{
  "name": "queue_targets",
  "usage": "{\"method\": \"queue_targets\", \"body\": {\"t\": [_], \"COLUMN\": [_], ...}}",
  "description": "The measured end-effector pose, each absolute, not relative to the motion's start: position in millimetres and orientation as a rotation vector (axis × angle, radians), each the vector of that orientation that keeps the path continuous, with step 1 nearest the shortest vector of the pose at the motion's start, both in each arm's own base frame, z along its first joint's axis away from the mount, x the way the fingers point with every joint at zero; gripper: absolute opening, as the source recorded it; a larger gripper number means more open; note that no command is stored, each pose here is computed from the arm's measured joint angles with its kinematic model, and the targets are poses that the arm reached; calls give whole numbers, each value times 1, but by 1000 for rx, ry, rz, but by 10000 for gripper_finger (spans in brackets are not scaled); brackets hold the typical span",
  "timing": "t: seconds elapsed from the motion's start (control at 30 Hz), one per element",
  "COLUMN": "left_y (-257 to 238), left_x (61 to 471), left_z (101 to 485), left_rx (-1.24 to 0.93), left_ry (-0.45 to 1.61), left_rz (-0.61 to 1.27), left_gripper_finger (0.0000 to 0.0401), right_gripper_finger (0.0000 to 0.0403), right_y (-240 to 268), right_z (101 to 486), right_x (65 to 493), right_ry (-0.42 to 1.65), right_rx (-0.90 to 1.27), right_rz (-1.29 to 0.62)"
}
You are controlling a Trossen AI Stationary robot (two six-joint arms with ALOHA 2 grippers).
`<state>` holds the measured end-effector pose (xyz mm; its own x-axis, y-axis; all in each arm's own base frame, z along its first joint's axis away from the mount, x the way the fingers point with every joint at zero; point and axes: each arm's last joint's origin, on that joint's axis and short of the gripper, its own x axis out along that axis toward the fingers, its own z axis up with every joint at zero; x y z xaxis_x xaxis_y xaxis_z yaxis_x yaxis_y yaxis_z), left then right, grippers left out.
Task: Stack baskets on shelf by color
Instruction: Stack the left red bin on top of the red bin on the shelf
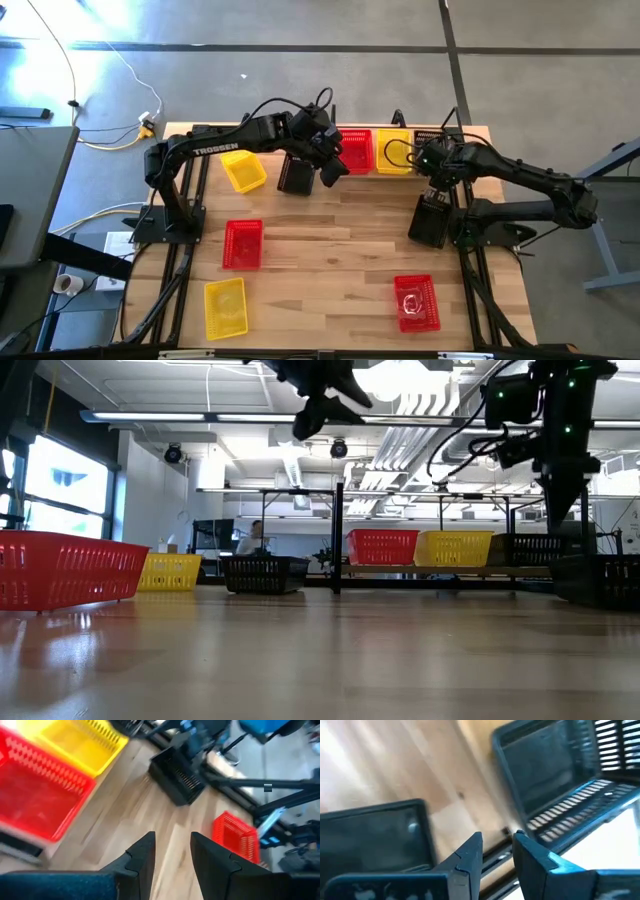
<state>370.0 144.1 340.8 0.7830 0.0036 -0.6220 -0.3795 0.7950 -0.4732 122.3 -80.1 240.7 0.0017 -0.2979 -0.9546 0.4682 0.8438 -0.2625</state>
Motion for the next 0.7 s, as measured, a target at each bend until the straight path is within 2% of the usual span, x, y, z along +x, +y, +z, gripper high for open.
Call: {"method": "queue_targets", "body": {"t": [0.33, 0.7], "left_y": [135, 97], "left_x": [346, 311], "left_z": [331, 338], "left_rx": [-542, -378], "left_ry": [908, 1177], "left_rz": [328, 413], "left_gripper_finger": [113, 113], "right_gripper_finger": [94, 94], "right_y": [-64, -26], "right_z": [251, 252], "right_x": [131, 149], "right_ry": [1340, 1301], "right_rx": [514, 652], "right_rz": [-429, -401]}}
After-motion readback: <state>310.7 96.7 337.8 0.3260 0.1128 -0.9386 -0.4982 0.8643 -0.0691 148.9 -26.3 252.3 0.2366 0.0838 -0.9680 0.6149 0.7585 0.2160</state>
